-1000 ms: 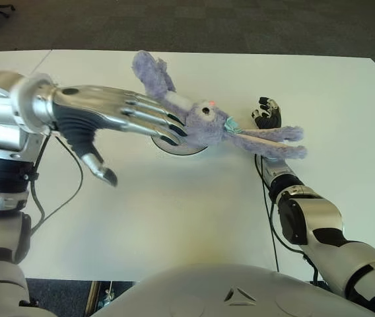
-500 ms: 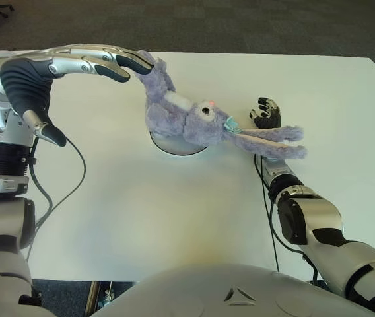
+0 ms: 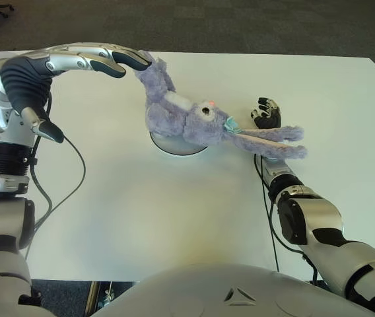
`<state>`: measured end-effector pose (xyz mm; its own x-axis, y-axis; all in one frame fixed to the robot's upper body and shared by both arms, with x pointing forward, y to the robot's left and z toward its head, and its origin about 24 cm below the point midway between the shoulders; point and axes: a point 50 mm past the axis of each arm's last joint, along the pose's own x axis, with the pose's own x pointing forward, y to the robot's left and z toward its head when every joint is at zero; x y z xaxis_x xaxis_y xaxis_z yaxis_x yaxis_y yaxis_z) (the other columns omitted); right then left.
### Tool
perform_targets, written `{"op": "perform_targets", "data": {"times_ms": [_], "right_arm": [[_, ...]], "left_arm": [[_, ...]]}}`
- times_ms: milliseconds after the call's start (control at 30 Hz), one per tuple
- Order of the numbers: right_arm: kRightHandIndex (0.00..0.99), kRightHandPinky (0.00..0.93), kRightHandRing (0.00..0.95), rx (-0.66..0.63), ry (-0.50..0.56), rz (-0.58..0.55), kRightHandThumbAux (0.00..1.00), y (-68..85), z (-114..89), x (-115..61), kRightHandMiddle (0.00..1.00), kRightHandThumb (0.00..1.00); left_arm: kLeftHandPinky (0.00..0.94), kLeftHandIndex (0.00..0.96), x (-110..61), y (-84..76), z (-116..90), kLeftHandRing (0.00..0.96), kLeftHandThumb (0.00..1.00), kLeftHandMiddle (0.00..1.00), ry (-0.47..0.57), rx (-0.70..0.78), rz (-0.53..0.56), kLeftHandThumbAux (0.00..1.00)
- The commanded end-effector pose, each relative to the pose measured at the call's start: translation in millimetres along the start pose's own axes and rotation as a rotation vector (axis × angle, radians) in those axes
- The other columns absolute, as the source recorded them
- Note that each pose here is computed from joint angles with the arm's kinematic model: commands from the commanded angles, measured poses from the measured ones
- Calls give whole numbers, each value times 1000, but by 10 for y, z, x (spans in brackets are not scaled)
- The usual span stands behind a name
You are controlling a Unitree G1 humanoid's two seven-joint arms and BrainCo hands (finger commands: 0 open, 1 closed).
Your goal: Put the doll into the plate.
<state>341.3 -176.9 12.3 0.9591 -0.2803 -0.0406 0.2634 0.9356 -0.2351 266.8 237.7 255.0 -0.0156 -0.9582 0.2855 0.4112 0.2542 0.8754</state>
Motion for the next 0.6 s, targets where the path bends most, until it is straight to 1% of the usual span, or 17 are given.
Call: {"op": "perform_targets", "data": {"times_ms": [33, 100, 133, 167, 200, 233, 300, 333, 400, 467, 500, 533, 600], "right_arm": [[229, 155, 177, -44, 402, 69, 868, 96, -921, -660, 224, 600], [229, 155, 177, -44, 402, 69, 868, 95, -922, -659, 224, 600], [229, 155, 177, -35, 403, 71, 868, 94, -923, -661, 224, 600], [224, 149, 162, -29, 403, 73, 858, 94, -924, -661, 207, 573], [223, 147, 158, -26, 404, 75, 856, 94, -926, -663, 203, 564], [221, 149, 158, -25, 404, 76, 854, 94, -927, -663, 204, 560], [220, 149, 159, -27, 404, 76, 854, 94, -927, -664, 204, 558], [223, 153, 163, -28, 404, 76, 856, 94, -927, -664, 209, 558], [224, 155, 165, -30, 403, 76, 857, 94, -927, -665, 211, 561], [230, 150, 174, -30, 402, 74, 858, 94, -926, -664, 220, 587], [230, 149, 175, -28, 401, 73, 858, 94, -925, -664, 221, 589], [237, 135, 181, -26, 401, 71, 861, 94, -924, -664, 228, 624], [241, 127, 183, -22, 401, 70, 862, 94, -923, -664, 231, 642]], "left_arm": [[0, 0, -15, -46, 1, 0, 203, 0, 5, 2, -153, 425], [0, 0, -13, -46, 1, 0, 203, 0, 4, 3, -154, 425], [0, 0, -446, -98, -501, 0, 203, 0, 55, -259, 633, 425], [88, 40, -772, -470, -931, 68, 177, 93, 138, -508, 1207, 555], [110, 51, -909, -904, -1222, 86, 168, 117, 247, -719, 1583, 589], [110, 50, -931, -1176, -1353, 90, 156, 121, 325, -839, 1764, 613], [110, 50, -927, -1193, -1387, 92, 152, 123, 359, -865, 1789, 620], [94, 44, -906, -1224, -1422, 91, 124, 120, 392, -891, 1806, 646], [85, 41, -878, -1261, -1462, 90, 104, 119, 433, -920, 1825, 660], [68, 33, -823, -1350, -1517, 85, 48, 113, 497, -960, 1840, 682], [66, 33, -792, -1424, -1544, 85, 43, 112, 544, -982, 1840, 683], [56, 23, -761, -1535, -1565, 76, 11, 100, 608, -1005, 1828, 682], [50, 17, -733, -1649, -1580, 71, 1, 94, 674, -1024, 1812, 679]]}}
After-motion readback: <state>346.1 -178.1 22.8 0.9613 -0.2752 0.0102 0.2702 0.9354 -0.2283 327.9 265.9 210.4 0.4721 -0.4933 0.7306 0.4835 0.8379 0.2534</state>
